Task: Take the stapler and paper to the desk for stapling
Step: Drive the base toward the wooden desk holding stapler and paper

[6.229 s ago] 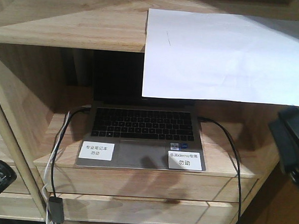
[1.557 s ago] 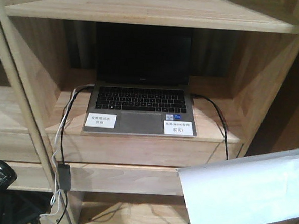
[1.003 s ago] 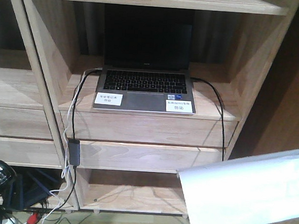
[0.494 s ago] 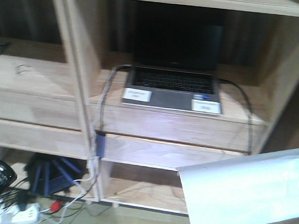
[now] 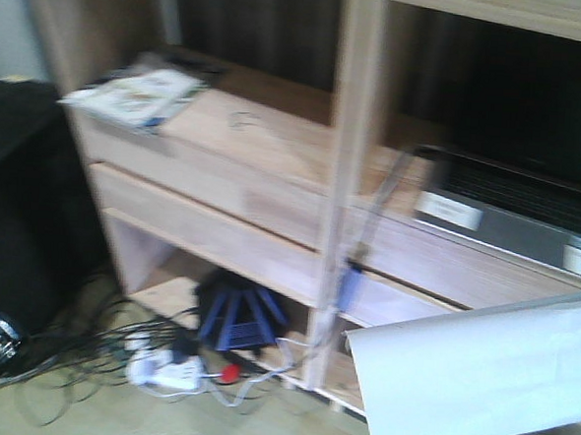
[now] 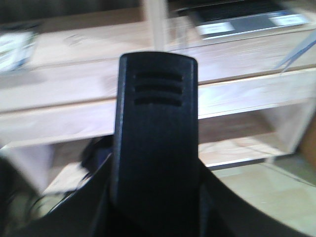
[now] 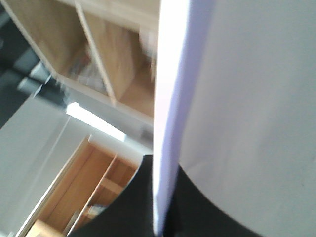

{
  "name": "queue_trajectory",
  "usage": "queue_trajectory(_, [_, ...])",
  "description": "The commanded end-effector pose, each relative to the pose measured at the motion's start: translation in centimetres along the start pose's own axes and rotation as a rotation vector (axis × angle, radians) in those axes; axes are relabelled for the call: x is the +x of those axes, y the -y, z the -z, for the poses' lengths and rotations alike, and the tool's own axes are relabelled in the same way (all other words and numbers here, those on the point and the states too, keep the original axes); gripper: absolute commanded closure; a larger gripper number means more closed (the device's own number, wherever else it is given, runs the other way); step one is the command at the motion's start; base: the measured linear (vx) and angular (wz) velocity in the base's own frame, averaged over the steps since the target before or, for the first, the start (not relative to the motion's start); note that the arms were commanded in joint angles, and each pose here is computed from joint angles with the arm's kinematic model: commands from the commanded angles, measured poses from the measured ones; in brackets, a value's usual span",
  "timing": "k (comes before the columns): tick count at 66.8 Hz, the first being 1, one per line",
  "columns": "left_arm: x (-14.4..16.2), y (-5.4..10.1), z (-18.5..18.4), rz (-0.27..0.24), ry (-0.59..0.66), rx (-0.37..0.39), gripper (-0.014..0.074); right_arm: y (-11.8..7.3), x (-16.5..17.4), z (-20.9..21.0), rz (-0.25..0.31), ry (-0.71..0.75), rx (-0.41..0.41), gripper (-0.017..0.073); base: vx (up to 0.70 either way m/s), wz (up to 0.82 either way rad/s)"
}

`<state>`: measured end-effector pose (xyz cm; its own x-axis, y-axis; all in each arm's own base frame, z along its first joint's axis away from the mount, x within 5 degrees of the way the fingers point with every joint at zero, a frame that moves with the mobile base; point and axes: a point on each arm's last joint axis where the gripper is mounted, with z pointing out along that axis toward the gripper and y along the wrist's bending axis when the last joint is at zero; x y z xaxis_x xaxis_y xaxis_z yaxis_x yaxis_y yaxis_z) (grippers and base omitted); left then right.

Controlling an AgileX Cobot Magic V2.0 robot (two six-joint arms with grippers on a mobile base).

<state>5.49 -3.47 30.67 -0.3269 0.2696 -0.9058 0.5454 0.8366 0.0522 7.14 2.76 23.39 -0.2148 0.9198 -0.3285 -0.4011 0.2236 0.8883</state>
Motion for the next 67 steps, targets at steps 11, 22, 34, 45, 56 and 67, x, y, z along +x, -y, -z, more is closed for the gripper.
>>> queue_trajectory(11, [-1.85, -0.08, 0.51, 0.009, 0.138, -0.004, 0.0601, -0.49, -0.01, -0.01, -0.002, 0.003, -0.061, 0.0564, 0.04, 0.79])
queue_trajectory(22, [-1.85, -0.08, 0.51, 0.009, 0.138, -0.004, 0.0601, -0.49, -0.01, -0.01, -0.002, 0.003, -0.061, 0.0564, 0.07, 0.66])
queue_trajectory(34, [-1.85, -0.08, 0.51, 0.009, 0.138, -0.004, 0.0601, -0.49, -0.01, -0.01, -0.002, 0.003, -0.061, 0.0564, 0.08, 0.54])
queue_trajectory(45, [-1.85, -0.08, 0.51, 0.009, 0.138, -0.004, 0.0601, -0.49, -0.01, -0.01, -0.002, 0.003, -0.061, 0.0564, 0.08, 0.56])
queue_trajectory(56, [-1.85, -0.08, 0.51, 0.009, 0.138, -0.004, 0.0601, -0.49, -0.01, -0.01, -0.002, 0.003, -0.061, 0.0564, 0.08, 0.66])
queue_trajectory(67, [-1.85, -0.08, 0.51, 0.009, 0.138, -0.004, 0.0601, -0.49, -0.01, -0.01, -0.002, 0.003, -0.061, 0.0564, 0.08, 0.75])
